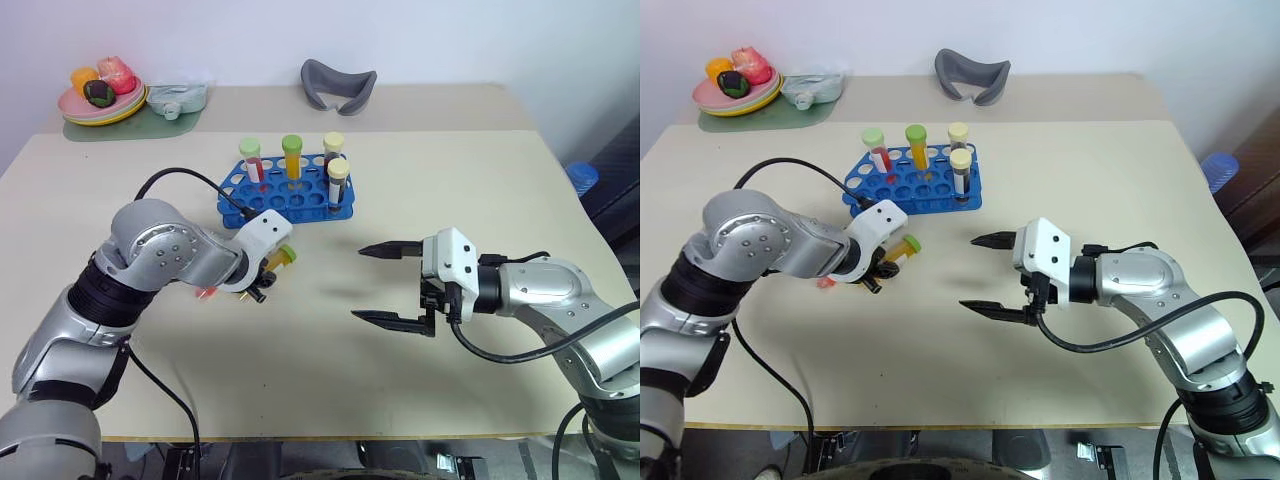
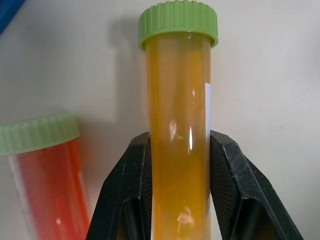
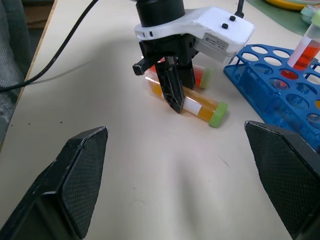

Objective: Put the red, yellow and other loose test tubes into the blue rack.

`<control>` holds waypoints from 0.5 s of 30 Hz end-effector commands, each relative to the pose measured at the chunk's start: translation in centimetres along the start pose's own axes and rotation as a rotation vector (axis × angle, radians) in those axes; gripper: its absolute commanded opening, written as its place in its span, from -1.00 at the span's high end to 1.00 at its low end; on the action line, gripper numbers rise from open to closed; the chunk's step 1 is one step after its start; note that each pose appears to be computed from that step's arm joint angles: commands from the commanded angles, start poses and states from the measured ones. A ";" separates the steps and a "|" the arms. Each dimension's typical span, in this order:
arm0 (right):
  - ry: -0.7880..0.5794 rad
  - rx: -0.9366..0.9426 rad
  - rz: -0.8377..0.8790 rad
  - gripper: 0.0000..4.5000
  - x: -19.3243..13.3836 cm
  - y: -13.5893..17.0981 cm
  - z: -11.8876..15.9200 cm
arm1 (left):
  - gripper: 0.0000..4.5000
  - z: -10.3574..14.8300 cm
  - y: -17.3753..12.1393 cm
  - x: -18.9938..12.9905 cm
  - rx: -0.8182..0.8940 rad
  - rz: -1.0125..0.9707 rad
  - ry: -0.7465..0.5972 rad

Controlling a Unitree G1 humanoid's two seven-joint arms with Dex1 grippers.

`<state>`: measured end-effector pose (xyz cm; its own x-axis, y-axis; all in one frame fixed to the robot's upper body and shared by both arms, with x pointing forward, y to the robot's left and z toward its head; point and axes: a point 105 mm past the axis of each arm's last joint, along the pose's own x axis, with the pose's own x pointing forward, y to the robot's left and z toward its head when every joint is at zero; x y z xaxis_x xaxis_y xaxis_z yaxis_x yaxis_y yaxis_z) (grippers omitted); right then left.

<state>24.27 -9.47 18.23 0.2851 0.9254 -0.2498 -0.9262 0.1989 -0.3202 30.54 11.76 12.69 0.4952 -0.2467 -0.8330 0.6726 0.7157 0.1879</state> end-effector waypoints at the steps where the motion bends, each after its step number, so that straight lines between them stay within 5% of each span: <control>1: -0.027 -0.034 -0.002 -1.00 0.0 0.2 0.9 | -0.23 0.7 0.7 -0.4 0.074 0.037 -0.003; 4: -0.025 -0.032 -0.005 -1.00 0.0 0.4 0.8 | -0.87 1.1 0.7 -0.1 0.054 0.000 -0.003; 15: -0.022 -0.033 -0.025 -1.00 0.0 0.3 0.7 | -0.87 1.7 0.4 0.9 0.060 -0.040 0.011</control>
<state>24.34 -9.58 17.93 0.3114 0.9180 -0.2456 -0.9210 0.2279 -0.3161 31.82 10.98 12.61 0.4465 -0.2706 -0.8529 0.7193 0.6755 0.1623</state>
